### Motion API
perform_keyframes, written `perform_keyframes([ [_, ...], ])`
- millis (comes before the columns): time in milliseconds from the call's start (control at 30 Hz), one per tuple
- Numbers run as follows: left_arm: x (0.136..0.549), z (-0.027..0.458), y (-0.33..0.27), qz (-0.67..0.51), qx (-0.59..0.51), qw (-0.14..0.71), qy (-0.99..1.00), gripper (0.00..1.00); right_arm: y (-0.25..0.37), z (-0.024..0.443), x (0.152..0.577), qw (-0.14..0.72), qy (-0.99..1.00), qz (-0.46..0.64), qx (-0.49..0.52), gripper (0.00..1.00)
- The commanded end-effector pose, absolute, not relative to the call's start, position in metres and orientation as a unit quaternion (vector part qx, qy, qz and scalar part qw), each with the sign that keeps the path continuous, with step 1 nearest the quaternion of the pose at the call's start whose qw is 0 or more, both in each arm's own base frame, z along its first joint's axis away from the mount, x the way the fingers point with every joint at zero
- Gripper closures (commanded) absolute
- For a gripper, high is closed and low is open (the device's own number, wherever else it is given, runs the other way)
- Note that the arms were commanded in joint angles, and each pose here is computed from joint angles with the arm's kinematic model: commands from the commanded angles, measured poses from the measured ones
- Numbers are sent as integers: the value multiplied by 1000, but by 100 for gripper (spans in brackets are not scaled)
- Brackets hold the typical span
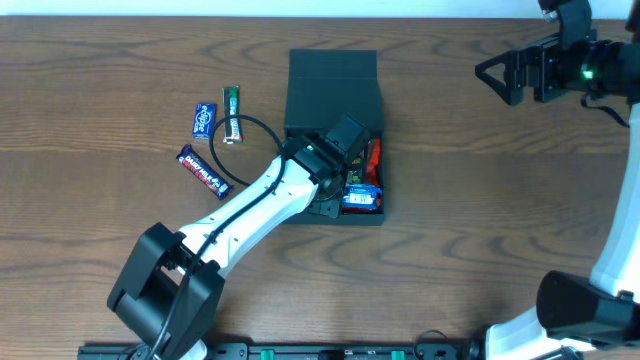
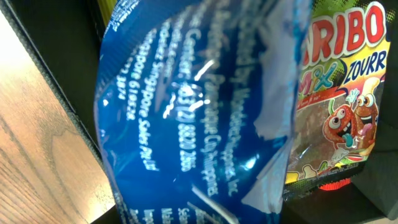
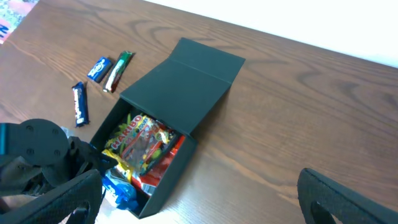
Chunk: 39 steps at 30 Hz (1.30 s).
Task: Pack container
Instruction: 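Push the blue bar down into the front of the box with the left gripper, then move the left gripper back to the purple Dairy Milk bar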
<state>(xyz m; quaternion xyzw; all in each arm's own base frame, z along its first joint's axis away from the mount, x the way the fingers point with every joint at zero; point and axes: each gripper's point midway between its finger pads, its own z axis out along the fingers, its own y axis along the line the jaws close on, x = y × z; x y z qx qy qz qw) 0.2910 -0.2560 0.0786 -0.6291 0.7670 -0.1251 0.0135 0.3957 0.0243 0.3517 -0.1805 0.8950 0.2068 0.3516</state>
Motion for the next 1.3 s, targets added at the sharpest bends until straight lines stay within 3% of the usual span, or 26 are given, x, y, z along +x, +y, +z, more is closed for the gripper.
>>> perform_keyframes([
  [0,293,75,-253,-118,-639,23,759,91,25,352,395,352,893,216,-181,1],
  [133,292,75,-255,-120,-639,18,759,49,25,352,395,352,893,216,-181,1],
  [300,291,75,-257,-122,-638,11,760,22,25,352,395,351,893,216,-181,1],
  [467,291,75,-257,-123,-638,11,760,21,25,352,395,351,893,216,-181,1],
  [700,290,79,-271,-146,-627,-18,765,33,25,352,395,351,893,216,-181,1],
  [833,299,93,-284,-192,-576,-18,794,34,25,352,395,351,893,216,-181,1],
  [900,304,105,-288,-217,-550,-9,806,24,25,352,395,351,893,216,-181,1],
  [933,307,113,-288,-229,-540,-3,810,9,25,352,395,351,893,216,-181,1],
  [967,307,118,-288,-235,-536,0,811,5,25,352,395,351,893,216,-181,1],
  [1133,310,155,-281,-274,-526,33,805,5,25,352,395,351,893,216,-181,1],
  [1267,329,183,-244,-258,-483,160,822,5,25,351,395,351,893,216,-181,1],
])
